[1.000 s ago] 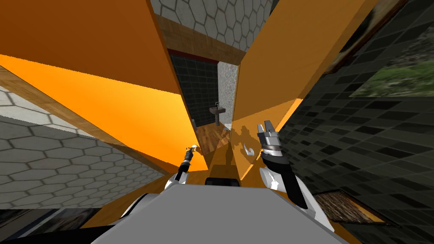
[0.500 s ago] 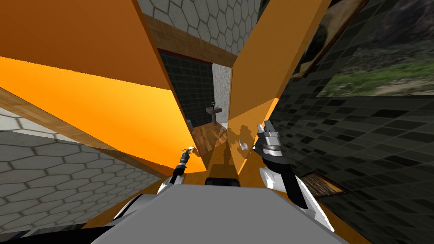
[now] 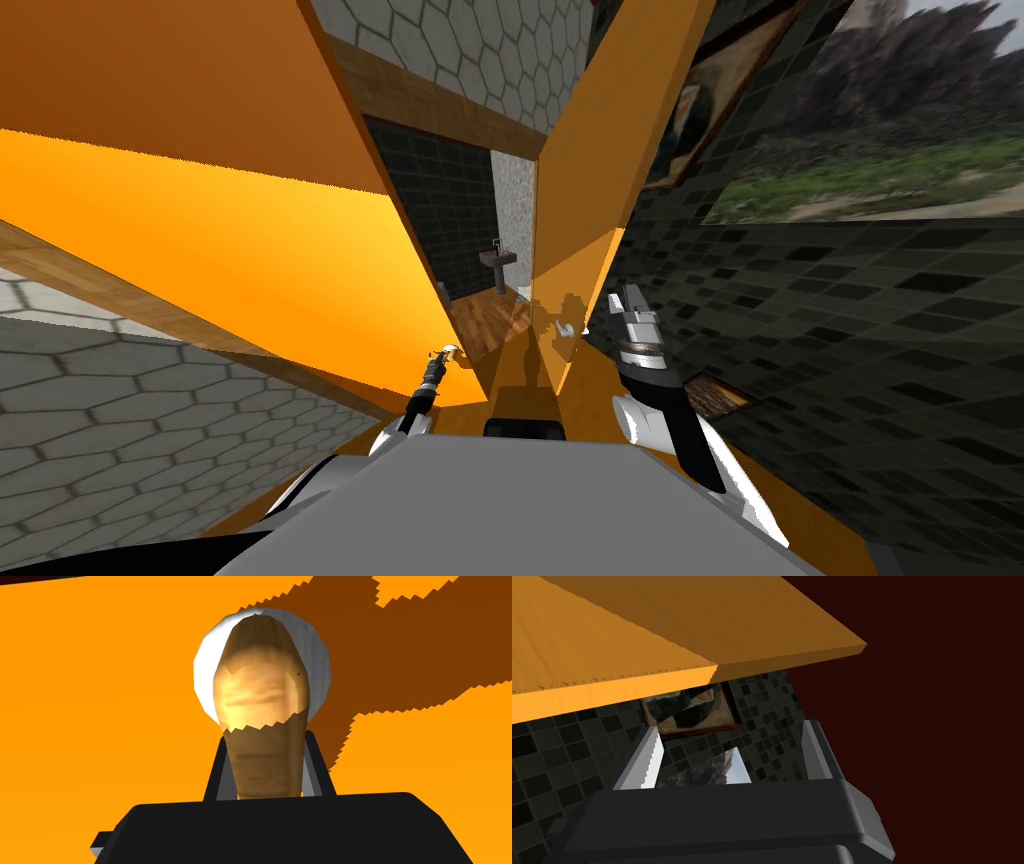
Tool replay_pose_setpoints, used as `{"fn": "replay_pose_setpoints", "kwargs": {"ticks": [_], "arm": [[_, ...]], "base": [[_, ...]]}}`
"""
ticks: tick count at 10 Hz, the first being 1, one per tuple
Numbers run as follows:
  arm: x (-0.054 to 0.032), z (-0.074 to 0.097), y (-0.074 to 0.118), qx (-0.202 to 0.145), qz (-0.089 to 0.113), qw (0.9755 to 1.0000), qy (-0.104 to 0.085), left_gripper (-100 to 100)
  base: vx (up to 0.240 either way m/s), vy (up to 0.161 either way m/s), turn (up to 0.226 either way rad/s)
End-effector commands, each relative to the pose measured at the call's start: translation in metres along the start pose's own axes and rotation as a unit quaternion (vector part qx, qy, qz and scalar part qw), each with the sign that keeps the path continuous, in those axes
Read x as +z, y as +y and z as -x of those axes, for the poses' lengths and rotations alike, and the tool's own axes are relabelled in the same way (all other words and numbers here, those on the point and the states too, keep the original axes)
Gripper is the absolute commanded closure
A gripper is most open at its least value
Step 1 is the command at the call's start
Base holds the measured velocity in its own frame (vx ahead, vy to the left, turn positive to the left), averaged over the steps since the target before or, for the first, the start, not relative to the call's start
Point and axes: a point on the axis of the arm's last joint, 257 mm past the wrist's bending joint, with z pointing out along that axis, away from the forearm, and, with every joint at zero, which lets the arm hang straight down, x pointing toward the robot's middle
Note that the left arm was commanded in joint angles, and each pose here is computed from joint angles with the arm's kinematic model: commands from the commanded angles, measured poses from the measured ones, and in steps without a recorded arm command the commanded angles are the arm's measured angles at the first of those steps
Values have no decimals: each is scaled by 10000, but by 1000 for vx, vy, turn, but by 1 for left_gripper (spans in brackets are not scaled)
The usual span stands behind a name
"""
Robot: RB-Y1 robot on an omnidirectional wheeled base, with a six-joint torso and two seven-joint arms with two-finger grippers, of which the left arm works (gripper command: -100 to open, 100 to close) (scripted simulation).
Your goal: Pull the door open
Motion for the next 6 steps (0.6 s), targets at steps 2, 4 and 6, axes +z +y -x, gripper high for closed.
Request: {"fn": "replay_pose_setpoints", "kwargs": {"ticks": [2,4,6], "arm": [[-31,-44,35,-19,36,10000,53,100],[-27,-45,34,-20,35,10000,62,100],[-17,-49,28,-24,31,10000,87,100]], "base": [[-262,83,-220],[-169,70,-162],[-210,86,-214]]}}
